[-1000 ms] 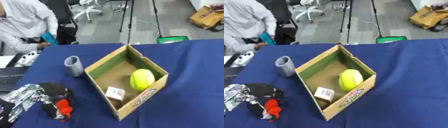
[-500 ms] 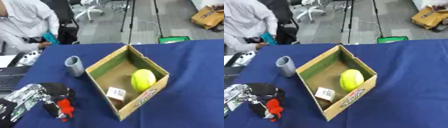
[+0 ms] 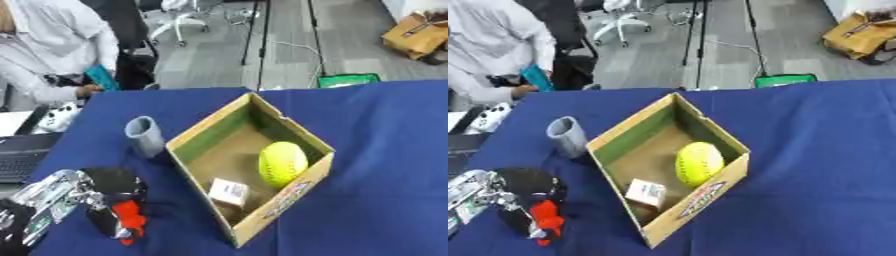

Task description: Pick up objects on the table and place them in the box.

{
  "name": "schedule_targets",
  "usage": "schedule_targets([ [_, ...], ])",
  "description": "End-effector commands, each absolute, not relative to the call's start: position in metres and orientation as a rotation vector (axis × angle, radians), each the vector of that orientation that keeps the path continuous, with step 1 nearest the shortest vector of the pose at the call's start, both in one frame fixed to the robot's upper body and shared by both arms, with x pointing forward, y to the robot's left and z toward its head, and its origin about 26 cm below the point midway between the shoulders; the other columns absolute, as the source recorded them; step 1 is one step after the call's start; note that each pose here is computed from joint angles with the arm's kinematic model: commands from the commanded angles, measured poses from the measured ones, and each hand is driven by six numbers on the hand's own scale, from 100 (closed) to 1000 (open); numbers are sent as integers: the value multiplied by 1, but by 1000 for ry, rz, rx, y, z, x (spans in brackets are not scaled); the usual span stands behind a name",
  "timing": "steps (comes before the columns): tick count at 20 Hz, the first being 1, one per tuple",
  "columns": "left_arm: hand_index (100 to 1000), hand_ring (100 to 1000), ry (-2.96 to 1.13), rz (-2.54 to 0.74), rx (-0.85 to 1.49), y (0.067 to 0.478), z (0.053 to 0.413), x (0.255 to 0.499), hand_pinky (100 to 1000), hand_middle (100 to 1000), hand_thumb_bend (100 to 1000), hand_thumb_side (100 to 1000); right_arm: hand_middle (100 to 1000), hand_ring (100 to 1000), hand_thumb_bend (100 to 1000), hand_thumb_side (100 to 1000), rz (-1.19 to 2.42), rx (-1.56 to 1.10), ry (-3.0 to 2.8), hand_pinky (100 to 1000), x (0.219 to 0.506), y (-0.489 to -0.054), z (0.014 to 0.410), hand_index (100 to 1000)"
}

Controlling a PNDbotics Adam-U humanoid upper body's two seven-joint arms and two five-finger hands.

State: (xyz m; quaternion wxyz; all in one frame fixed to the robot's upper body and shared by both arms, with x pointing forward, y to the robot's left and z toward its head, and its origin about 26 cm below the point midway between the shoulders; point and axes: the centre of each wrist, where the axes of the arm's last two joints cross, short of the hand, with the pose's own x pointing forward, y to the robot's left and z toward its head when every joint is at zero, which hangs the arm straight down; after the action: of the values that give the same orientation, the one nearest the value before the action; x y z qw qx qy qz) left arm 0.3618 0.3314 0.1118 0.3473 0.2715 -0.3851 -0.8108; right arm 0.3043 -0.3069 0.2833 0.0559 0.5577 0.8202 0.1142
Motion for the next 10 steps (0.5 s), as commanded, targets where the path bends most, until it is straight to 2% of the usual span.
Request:
schedule_targets([
  [1, 648, 470, -949, -2122, 729, 339, 116, 362, 168, 514, 592, 325, 353, 472, 100, 593, 349, 1660, 2461, 621, 300, -307, 294, 462],
  [3, 648, 470, -944, -2130, 737, 339, 117, 362, 168, 514, 592, 325, 353, 472, 100, 593, 350, 1660, 2461, 621, 300, -308, 294, 462],
  [4, 640, 466, -943, -2133, 744, 338, 117, 362, 159, 509, 588, 278, 352, 472, 100, 593, 351, 1660, 2461, 621, 300, -308, 294, 462],
  [10, 627, 460, -947, -2134, 771, 338, 119, 362, 155, 501, 540, 246, 352, 473, 100, 593, 353, 1660, 2461, 620, 300, -308, 294, 462],
])
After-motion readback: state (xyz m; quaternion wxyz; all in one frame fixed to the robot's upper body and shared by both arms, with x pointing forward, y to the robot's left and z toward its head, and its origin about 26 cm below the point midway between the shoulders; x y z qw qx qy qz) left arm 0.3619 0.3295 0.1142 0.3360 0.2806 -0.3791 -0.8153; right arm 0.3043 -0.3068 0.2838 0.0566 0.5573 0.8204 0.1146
